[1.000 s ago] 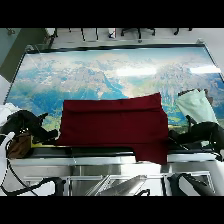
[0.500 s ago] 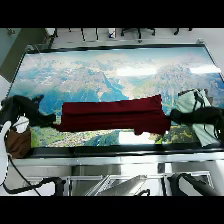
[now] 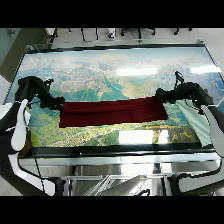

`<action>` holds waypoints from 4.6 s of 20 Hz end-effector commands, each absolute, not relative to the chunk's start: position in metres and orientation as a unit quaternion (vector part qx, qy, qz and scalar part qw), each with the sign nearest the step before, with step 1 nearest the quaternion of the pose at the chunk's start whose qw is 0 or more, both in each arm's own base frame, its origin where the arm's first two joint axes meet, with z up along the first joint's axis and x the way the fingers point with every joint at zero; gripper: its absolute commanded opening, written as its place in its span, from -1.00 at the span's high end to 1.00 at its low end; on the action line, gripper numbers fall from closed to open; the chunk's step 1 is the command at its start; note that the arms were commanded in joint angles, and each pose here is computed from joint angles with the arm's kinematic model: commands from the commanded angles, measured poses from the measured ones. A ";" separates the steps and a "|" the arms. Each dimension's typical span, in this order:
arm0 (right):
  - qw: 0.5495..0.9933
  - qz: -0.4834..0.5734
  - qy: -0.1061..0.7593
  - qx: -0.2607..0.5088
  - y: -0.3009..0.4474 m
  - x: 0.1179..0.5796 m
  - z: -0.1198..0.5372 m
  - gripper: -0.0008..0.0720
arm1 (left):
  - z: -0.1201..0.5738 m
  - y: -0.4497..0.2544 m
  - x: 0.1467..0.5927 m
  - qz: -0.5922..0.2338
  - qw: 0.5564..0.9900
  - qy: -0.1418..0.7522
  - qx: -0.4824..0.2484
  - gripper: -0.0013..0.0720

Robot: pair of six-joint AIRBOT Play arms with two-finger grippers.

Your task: Fold the shirts.

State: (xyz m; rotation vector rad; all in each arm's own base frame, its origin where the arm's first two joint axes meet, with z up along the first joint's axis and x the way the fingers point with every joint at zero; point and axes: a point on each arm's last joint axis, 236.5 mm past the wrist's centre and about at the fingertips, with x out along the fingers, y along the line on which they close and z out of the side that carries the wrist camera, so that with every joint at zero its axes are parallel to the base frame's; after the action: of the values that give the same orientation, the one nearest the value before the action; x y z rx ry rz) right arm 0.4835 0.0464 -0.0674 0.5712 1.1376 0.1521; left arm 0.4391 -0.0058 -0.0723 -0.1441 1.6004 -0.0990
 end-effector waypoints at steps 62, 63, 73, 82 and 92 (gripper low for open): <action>0.794 0.353 0.468 0.158 0.164 0.399 0.179 0.93 | 0.059 -0.260 0.455 -0.293 0.733 0.607 -0.089 0.93; 0.793 0.357 0.466 0.162 0.180 0.403 0.177 0.93 | 0.091 -0.217 0.462 -0.266 0.757 0.589 -0.094 0.93; 0.783 0.386 0.455 0.177 0.508 0.384 -0.026 -0.96 | 0.252 -0.037 0.421 -0.125 0.886 0.421 -0.151 0.93; 0.776 0.280 0.544 0.154 0.238 0.460 0.042 -0.96 | 0.190 -0.040 0.389 -0.119 0.872 0.448 -0.157 0.93; 0.654 0.199 0.681 0.264 0.186 0.420 -0.078 -0.96 | 0.186 -0.042 0.389 -0.122 0.869 0.452 -0.162 0.93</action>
State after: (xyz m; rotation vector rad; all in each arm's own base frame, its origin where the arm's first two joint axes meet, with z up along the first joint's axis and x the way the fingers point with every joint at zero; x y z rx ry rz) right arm 0.4319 0.1721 -0.0491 0.5159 1.4655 0.4404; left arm 0.3886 -0.0419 0.1861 -0.3367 0.9465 -0.2536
